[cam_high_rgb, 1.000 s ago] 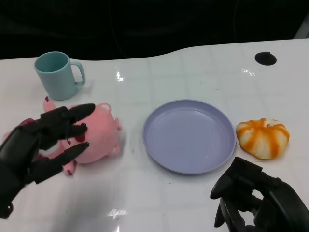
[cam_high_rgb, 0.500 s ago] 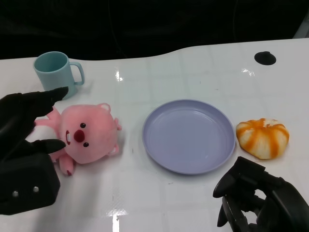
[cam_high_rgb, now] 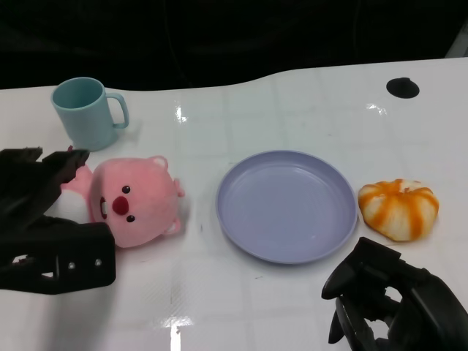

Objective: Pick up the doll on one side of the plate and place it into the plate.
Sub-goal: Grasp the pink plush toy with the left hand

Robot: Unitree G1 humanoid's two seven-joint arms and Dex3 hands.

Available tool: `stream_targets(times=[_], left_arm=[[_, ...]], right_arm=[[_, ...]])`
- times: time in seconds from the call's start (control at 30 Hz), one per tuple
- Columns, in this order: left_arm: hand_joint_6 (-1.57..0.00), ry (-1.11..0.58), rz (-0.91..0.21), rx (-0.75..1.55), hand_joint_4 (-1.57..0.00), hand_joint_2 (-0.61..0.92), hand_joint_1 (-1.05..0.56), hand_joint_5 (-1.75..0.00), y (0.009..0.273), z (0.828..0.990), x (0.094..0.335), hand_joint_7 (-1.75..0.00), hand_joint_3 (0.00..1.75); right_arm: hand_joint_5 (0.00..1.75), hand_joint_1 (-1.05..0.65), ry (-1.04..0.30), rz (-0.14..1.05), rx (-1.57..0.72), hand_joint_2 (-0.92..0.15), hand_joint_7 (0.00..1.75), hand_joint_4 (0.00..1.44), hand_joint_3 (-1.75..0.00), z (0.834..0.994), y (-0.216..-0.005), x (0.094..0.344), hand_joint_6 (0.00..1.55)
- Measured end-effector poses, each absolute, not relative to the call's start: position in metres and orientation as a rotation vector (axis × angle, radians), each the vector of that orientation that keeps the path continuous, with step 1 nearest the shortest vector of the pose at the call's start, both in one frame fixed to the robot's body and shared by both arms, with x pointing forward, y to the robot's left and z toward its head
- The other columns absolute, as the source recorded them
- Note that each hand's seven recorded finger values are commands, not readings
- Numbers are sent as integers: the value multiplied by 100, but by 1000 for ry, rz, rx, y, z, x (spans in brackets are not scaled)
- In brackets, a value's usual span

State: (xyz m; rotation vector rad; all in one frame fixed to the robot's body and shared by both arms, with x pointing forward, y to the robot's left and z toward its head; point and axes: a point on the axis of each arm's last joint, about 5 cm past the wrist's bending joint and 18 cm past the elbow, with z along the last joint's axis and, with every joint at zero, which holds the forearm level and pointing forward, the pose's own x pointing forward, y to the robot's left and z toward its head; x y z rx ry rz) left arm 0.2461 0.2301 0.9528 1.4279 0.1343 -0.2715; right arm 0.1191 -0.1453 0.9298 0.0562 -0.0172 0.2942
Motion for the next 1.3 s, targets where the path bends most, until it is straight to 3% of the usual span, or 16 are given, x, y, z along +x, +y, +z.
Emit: stream_targets(times=[0.43,0.73,0.9,1.0,1.03,1.13,1.17,1.2,1.23,1.3], left_arm=[[-13,249,-348,1472,-1,92,-75,-12,225,926,274,0,1],[-17,346,-394,1497,-7,90,-60,-12,219,912,293,-2,0],[-30,359,-381,1488,-22,87,-39,-11,215,905,300,-3,0],[-46,365,-360,1476,-36,88,-30,-10,212,899,302,-4,0],[-59,366,-352,1472,-50,90,-27,-12,211,897,302,-5,1],[-76,349,-327,1465,-74,92,-24,-21,211,892,303,-8,3],[-89,332,-313,1458,-78,92,-23,-66,211,890,303,-16,7],[-95,315,-301,1451,-73,92,-23,-108,211,888,302,-27,12],[-98,298,-291,1447,-72,92,-23,-126,212,886,301,-35,14],[-95,266,-277,1439,-73,92,-25,-152,213,883,300,-68,19]], right_arm=[[173,-25,-19,297,59,-57,153,63,-116,932,-145,117,52],[174,-24,-14,294,60,-57,153,63,-116,932,-145,115,53],[174,-25,-16,294,60,-56,153,63,-116,933,-145,115,53],[173,-25,-15,294,59,-56,152,63,-117,933,-145,115,53],[173,-25,-15,294,59,-56,153,63,-117,933,-145,115,53],[174,-25,-13,292,60,-56,153,63,-118,933,-145,114,53],[174,-24,-14,292,60,-56,153,63,-118,933,-145,114,53],[174,-24,-14,292,61,-56,153,63,-118,934,-145,113,53],[174,-24,-15,291,61,-56,153,62,-119,934,-145,113,53],[174,-24,-17,291,61,-55,153,62,-119,934,-145,113,53]])
